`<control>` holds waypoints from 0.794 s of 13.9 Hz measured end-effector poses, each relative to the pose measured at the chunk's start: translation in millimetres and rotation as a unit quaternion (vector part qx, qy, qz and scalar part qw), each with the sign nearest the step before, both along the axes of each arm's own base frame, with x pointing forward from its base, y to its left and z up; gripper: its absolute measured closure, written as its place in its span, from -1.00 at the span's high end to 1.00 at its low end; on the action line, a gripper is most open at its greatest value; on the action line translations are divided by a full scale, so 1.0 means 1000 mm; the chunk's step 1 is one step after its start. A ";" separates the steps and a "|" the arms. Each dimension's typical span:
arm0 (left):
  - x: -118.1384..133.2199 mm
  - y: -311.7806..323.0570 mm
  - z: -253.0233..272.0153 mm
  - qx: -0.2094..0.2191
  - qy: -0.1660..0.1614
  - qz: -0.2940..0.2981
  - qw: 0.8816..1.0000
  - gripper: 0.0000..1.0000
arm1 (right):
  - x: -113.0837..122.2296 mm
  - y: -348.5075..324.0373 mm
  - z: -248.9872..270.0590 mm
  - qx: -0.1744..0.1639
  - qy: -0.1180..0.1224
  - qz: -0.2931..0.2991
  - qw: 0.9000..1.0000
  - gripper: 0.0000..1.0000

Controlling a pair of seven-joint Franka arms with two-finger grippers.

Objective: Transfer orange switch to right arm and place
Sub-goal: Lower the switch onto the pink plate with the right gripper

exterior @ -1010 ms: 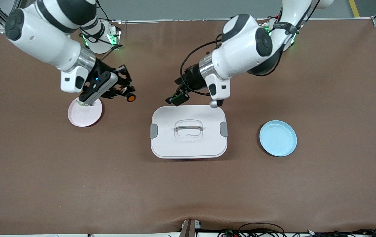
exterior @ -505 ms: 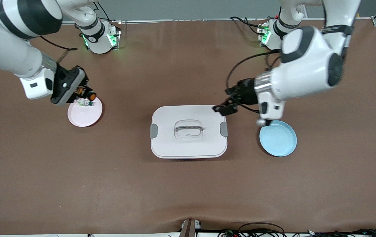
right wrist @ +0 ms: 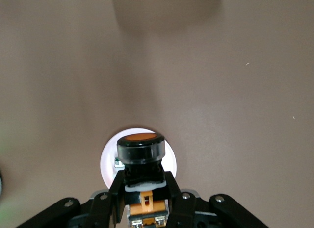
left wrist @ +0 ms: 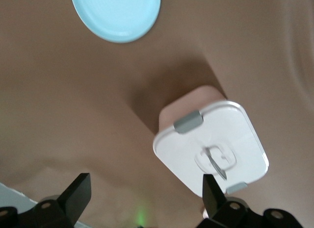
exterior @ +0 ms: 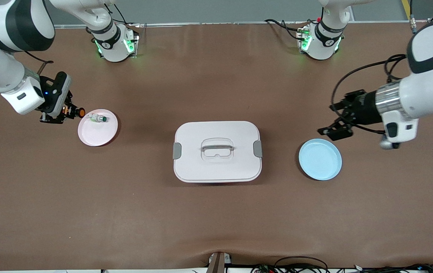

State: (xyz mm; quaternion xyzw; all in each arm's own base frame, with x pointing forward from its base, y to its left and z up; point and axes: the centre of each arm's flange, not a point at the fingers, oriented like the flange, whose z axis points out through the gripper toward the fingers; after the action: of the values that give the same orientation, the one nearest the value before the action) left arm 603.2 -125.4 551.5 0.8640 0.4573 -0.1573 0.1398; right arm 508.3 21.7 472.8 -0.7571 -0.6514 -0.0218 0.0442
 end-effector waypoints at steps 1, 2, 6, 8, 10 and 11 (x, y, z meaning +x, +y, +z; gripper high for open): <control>0.001 0.018 0.003 0.011 -0.009 -0.004 1.000 1.00 | -0.006 -0.007 -0.014 -0.002 -0.006 0.011 1.000 -0.30; 0.002 0.036 0.005 0.016 -0.017 -0.008 1.000 1.00 | -0.011 -0.014 -0.029 -0.004 -0.011 0.017 1.000 -0.30; 0.001 0.110 0.011 0.014 -0.048 -0.051 0.997 1.00 | -0.030 -0.038 -0.086 -0.012 -0.034 0.023 0.999 -0.30; -0.001 0.145 0.016 0.011 -0.069 -0.073 0.995 1.00 | -0.039 -0.040 -0.108 -0.016 -0.049 0.020 0.998 -0.30; -0.004 0.172 0.019 0.021 -0.084 -0.089 0.992 1.00 | -0.046 -0.042 -0.129 -0.020 -0.056 0.018 0.998 -0.30; -0.006 0.180 0.021 0.034 -0.088 -0.098 0.991 1.00 | -0.047 -0.046 -0.139 -0.022 -0.055 0.020 0.998 -0.30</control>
State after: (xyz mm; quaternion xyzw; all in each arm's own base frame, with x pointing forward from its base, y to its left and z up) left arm 597.2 55.0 572.3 0.9196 0.3610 -0.0777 0.1338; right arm 461.0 -24.7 333.7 -0.7426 -0.6680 -0.0478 -0.0076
